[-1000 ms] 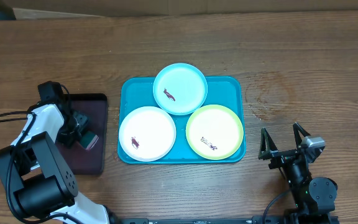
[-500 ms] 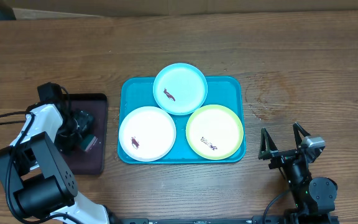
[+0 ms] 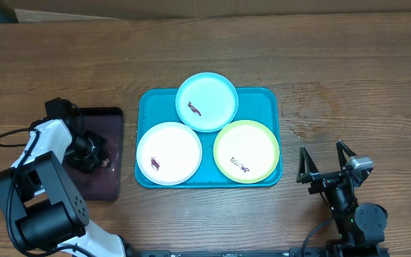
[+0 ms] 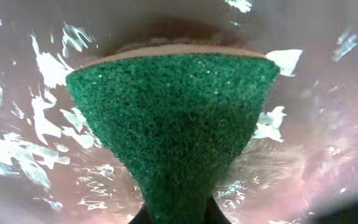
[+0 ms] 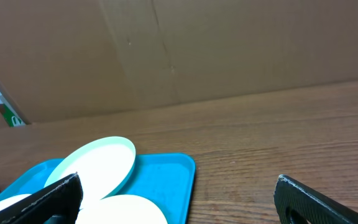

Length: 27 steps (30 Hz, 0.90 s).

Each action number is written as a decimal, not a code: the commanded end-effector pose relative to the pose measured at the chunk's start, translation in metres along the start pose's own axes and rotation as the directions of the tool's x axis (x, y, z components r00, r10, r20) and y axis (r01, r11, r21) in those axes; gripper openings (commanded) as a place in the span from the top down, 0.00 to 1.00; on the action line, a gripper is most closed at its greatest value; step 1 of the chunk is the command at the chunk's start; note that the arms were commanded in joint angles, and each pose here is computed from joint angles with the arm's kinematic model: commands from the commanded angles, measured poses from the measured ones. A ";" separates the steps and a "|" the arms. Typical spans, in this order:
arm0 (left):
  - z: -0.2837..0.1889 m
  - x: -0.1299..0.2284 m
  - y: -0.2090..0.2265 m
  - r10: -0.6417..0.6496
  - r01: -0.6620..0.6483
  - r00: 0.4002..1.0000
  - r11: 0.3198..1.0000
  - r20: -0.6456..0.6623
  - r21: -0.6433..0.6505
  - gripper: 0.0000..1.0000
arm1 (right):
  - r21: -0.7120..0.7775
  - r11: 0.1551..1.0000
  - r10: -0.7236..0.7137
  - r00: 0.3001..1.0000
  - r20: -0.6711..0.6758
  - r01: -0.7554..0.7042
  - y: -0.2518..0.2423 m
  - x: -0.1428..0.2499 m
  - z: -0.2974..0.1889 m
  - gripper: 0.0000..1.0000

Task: Clean dirty plates on tray and stack at the side
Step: 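Close the left gripper on the green-and-pink sponge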

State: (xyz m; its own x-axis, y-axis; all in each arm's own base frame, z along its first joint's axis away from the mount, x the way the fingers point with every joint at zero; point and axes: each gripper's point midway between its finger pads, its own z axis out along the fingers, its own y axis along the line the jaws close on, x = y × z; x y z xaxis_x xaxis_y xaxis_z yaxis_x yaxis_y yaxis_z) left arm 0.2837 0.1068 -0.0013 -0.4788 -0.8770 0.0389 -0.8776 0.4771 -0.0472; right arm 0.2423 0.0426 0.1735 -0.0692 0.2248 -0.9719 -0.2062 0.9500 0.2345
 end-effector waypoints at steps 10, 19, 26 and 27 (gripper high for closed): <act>0.009 -0.021 0.003 0.006 -0.002 0.995 0.999 0.095 -0.039 0.00 | 0.002 1.000 -0.001 1.000 0.005 0.001 -0.001 0.001 0.000 0.00; 0.010 -0.020 0.003 0.006 -0.002 0.996 0.999 0.089 -0.041 0.46 | 0.002 1.000 -0.001 1.000 0.005 0.001 -0.001 0.001 0.000 0.00; 0.010 -0.016 0.006 0.005 -0.002 0.997 0.999 0.074 -0.052 0.48 | 0.002 1.000 -0.001 1.000 0.005 0.001 -0.001 0.001 0.000 0.00; 0.010 -0.016 0.006 0.005 -0.002 0.997 0.999 0.074 -0.052 0.48 | 0.002 1.000 -0.001 1.000 0.005 0.001 -0.001 0.001 0.000 0.00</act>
State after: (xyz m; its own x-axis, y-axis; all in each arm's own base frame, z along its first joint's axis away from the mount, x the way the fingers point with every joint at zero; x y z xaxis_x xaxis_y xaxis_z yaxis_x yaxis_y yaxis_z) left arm 0.2984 0.1267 0.0002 -0.4789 -0.8747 -0.0746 -0.8754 0.4822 -0.0338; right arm 0.2423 0.0427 0.1736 -0.0689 0.2249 -0.9720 -0.2066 0.9499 0.2344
